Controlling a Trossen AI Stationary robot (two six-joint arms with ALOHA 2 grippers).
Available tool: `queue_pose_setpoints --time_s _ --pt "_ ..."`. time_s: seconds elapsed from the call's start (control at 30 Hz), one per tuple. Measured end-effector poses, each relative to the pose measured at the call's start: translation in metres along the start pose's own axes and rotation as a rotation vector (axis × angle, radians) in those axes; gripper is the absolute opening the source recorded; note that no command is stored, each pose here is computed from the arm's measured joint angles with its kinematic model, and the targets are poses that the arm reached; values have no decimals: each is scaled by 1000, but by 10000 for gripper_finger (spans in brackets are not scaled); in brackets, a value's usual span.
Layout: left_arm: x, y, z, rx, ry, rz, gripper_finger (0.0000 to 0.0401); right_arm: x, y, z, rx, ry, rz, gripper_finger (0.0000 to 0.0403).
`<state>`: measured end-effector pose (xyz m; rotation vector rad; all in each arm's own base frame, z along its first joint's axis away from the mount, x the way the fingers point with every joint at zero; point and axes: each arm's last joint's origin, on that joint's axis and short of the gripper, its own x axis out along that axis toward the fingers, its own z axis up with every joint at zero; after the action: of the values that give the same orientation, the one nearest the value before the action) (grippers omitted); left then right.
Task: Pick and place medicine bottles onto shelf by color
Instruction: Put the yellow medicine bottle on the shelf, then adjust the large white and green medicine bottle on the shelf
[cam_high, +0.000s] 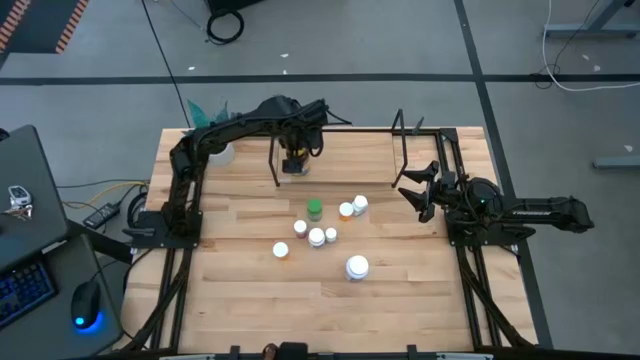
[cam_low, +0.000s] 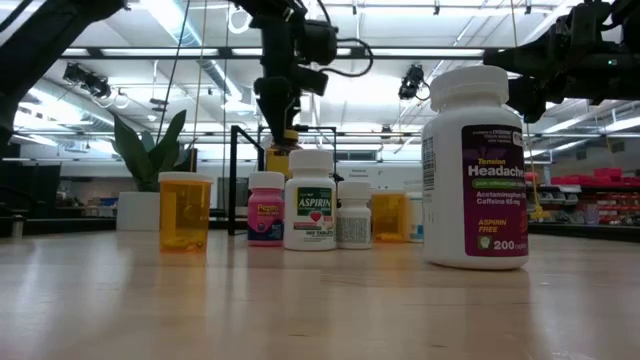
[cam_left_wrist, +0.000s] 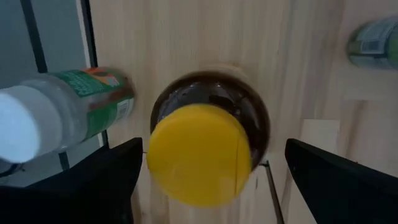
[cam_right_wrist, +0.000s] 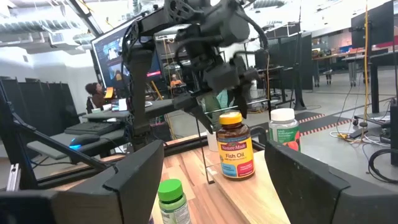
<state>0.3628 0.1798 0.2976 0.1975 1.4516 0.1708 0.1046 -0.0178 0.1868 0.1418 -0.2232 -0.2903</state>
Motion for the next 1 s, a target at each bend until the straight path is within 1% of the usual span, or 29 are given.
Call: queue_pose_setpoints --time_s 0.2,0.3,0.43,0.53,0.6,0.7,0.73,0.83,1.0 --pt "-28 1 -8 -16 -77 42 398 0 0 0 0 0 0 288" --pt "-45 6 -11 -39 -167 91 398 0 0 0 0 0 0 288" --pt "-54 23 -9 -101 -284 193 398 0 0 0 0 0 0 288" --pt "-55 42 -9 -198 -360 250 398 0 0 0 0 0 0 288" --pt "-53 57 -13 -288 -404 262 398 0 0 0 0 -1 0 288" --pt "-44 81 -18 -414 -445 293 393 0 0 0 0 0 0 288" --pt "-42 87 -23 -450 -438 294 389 0 0 0 0 0 0 288" --pt "-38 105 -31 -516 -463 329 374 0 0 0 0 0 0 288" --pt "-19 125 -36 -575 -452 351 348 0 0 0 0 0 0 288"
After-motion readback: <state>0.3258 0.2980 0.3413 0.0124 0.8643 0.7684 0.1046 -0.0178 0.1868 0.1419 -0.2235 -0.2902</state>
